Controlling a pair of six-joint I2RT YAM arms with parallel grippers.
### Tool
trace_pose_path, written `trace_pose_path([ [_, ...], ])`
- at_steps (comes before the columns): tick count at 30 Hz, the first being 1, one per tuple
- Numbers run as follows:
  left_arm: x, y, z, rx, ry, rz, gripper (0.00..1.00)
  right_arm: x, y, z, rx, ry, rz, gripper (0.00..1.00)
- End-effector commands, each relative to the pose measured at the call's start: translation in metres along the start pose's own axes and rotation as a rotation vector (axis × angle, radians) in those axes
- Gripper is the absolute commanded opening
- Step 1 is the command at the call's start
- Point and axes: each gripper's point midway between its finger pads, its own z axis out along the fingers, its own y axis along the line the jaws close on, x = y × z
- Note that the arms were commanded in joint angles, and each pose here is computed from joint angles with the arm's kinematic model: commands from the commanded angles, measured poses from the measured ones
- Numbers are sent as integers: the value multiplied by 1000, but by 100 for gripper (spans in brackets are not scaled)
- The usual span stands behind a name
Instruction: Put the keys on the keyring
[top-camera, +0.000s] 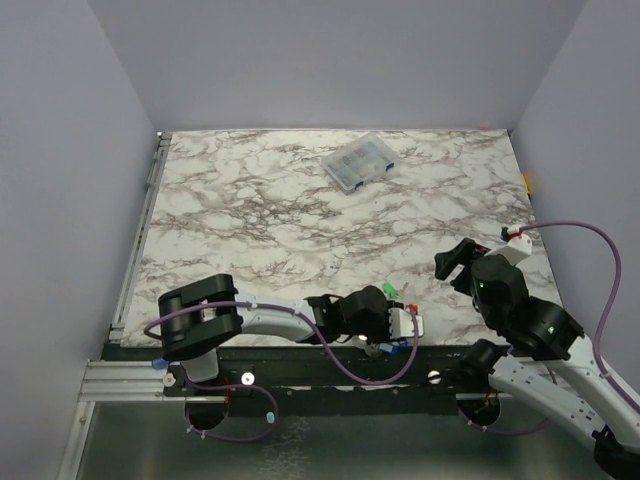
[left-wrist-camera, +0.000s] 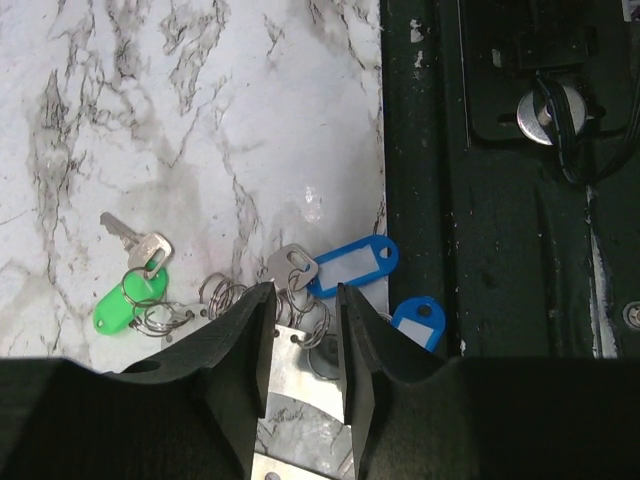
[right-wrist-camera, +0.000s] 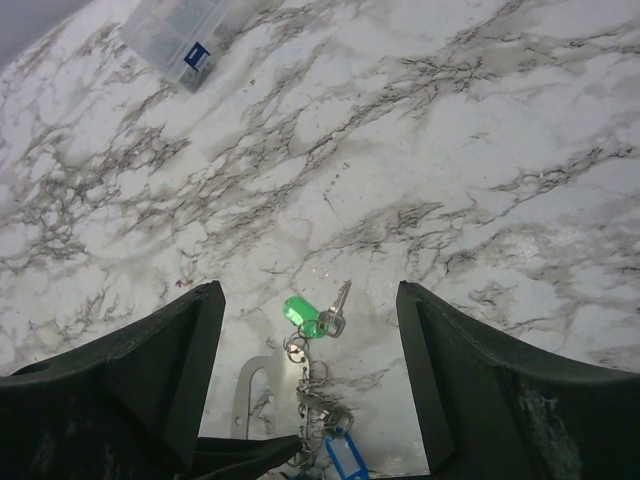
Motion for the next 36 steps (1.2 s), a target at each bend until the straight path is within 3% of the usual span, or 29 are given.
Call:
trace_pose_path([
  [1, 4, -7, 11, 61, 31, 23, 35, -9, -3, 0, 5, -49, -6, 79],
  [17, 27, -3, 23, 52, 123, 5, 37, -7, -4, 0, -1, -46, -19, 79],
  [36, 10, 16, 6, -36, 131, -26, 37, -4, 5, 2, -34, -30, -32, 79],
])
